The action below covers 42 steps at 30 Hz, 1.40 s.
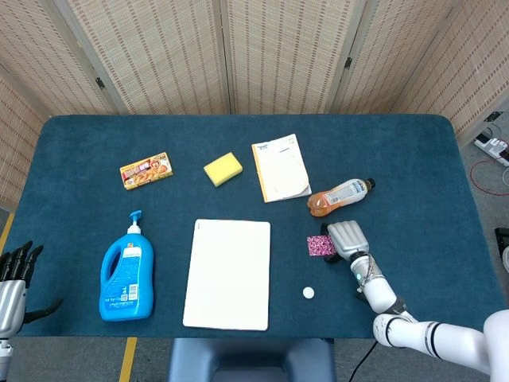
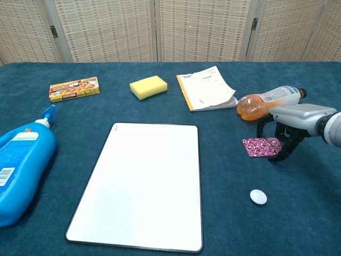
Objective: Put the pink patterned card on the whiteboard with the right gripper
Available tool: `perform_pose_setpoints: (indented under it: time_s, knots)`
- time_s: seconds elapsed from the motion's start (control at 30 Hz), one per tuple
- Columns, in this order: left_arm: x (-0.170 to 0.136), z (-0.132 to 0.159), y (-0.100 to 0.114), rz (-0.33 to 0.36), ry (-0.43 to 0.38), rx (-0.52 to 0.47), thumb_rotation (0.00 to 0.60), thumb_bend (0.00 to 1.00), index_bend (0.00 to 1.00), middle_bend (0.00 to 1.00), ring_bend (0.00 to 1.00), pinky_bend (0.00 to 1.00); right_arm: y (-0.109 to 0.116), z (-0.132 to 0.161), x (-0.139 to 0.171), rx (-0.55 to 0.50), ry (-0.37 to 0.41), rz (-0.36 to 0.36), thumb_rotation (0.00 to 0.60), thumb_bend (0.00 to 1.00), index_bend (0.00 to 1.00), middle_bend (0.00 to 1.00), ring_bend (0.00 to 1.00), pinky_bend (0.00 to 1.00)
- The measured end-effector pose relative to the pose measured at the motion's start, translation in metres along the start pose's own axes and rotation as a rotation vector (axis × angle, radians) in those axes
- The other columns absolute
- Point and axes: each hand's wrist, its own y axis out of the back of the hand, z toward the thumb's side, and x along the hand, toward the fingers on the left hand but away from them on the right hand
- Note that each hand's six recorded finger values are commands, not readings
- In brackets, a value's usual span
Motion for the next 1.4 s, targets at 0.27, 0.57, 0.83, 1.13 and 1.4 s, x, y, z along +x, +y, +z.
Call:
perform_pose_setpoints:
  time_s: [0.27, 0.57, 0.83, 1.13, 1.4]
  knots:
    - [-0.001, 0.001, 0.001, 0.000, -0.002, 0.000, 0.600, 0.17, 0.05, 0.00, 0.00, 0.00, -0.002, 0.000, 0.003, 0.000, 0.003, 0.006, 0.538, 0.25, 0.37, 0.89, 1.00, 1.00]
    - [-0.001, 0.002, 0.000, -0.004, -0.004, 0.000, 0.600, 0.17, 0.05, 0.00, 0.00, 0.00, -0.004, -0.003, 0.008, 0.001, 0.002, 0.003, 0.537, 0.25, 0.38, 0.89, 1.00, 1.00]
    - [-0.003, -0.001, 0.000, -0.005, 0.002, -0.003, 0.600, 0.17, 0.05, 0.00, 0.00, 0.00, -0.004, -0.003, 0.010, 0.001, 0.003, -0.007, 0.536, 0.25, 0.40, 0.89, 1.00, 1.00]
    - [-0.006, -0.003, -0.001, -0.012, 0.007, -0.004, 0.600, 0.17, 0.05, 0.00, 0.00, 0.00, -0.004, -0.002, 0.012, -0.001, 0.003, -0.015, 0.535, 0.25, 0.41, 0.89, 1.00, 1.00]
    - [-0.008, -0.005, -0.002, -0.019, 0.013, -0.005, 0.600, 0.17, 0.05, 0.00, 0.00, 0.00, 0.000, -0.004, 0.014, -0.002, -0.001, -0.022, 0.536, 0.25, 0.41, 0.89, 1.00, 1.00]
